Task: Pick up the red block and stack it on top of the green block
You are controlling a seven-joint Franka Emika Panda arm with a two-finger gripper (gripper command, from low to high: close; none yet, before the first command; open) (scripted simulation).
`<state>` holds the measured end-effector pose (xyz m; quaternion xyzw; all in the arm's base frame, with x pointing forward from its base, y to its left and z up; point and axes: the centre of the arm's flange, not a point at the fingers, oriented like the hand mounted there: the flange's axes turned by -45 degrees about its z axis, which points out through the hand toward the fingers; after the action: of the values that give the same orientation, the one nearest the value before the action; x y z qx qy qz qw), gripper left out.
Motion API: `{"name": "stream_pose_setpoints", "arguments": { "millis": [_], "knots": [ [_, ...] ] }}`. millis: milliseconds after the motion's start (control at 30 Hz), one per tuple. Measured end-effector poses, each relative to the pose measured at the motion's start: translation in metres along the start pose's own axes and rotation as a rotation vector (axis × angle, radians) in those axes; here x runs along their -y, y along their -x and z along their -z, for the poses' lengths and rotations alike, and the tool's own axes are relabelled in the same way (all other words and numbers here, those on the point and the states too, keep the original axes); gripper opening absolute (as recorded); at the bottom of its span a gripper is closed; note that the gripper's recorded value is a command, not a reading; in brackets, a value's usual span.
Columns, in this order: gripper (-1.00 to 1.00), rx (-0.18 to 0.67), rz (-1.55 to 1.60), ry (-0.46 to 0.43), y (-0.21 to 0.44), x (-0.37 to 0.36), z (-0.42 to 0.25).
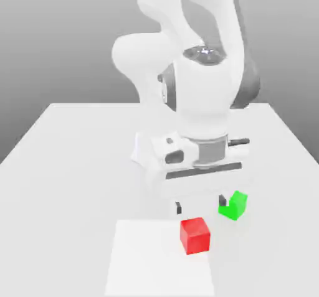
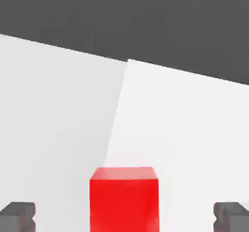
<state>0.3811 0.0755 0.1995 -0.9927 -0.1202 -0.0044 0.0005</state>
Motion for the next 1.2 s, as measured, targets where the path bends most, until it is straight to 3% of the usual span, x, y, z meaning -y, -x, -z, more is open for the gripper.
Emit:
{"name": "stream_pose_setpoints", "arguments": {
  "millis": [133,167,400,633,1067,1200],
  "knots": [
    [0.00,0.007,0.001,0.001,0.002,0.000,-0.040],
    [-1.00,0.008,0.000,0.001,0.004,0.000,-0.050],
    [-1.00,0.008,0.000,0.001,0.004,0.000,-0.052],
    [-1.00,0.008,0.033,-0.003,0.005,0.007,0.006],
    [-1.00,0.008,0.939,-0.016,0.088,0.126,0.046],
    [-1.00,0.010,1.030,-0.005,0.095,0.134,0.027]
  ]
}}
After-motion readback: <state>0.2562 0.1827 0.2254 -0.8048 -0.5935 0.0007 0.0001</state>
